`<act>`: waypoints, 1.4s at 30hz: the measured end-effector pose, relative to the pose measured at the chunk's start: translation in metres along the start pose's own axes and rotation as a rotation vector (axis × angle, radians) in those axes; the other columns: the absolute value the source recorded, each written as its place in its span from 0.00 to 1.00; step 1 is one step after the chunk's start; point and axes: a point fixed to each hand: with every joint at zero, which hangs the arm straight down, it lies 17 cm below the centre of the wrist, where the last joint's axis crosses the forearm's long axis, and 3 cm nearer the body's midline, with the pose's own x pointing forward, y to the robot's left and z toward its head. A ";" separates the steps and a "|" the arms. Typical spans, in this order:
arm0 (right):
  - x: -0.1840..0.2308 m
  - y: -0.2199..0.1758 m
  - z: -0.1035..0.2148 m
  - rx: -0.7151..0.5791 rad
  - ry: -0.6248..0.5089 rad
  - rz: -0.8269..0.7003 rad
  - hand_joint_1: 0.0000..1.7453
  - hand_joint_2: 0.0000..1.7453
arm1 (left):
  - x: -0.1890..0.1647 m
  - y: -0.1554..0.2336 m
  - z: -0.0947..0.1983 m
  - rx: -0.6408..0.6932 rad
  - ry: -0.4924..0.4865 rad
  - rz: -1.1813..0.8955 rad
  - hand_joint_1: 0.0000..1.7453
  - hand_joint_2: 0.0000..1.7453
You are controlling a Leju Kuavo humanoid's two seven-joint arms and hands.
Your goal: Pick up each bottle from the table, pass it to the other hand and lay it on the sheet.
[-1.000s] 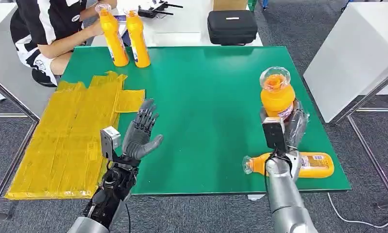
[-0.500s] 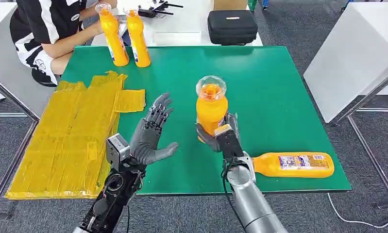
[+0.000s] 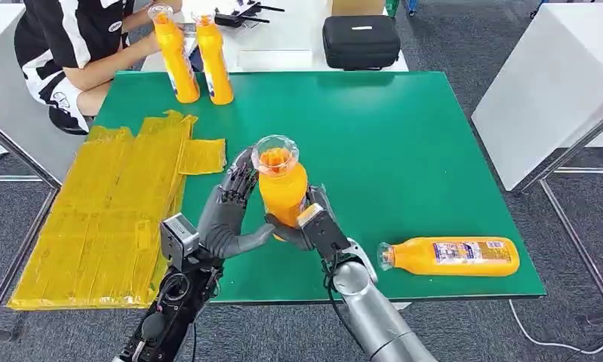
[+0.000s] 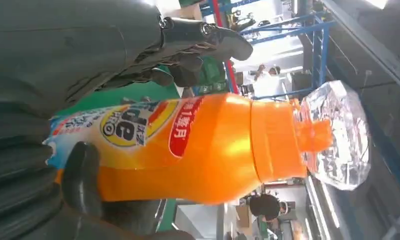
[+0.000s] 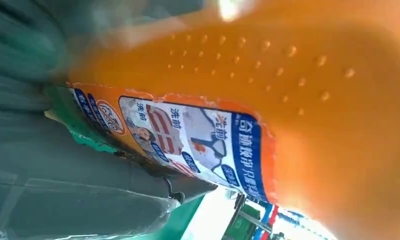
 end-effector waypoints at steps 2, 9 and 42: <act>0.000 0.001 0.000 0.003 0.001 0.000 1.00 1.00 | 0.000 0.000 0.000 -0.001 0.000 -0.001 0.00 1.00; 0.000 0.008 0.000 0.026 -0.001 0.013 1.00 1.00 | 0.000 0.000 0.000 -0.002 -0.003 -0.001 0.00 1.00; -0.010 0.041 0.004 0.117 0.016 0.100 1.00 1.00 | -0.001 0.004 0.000 0.017 -0.001 -0.028 0.00 1.00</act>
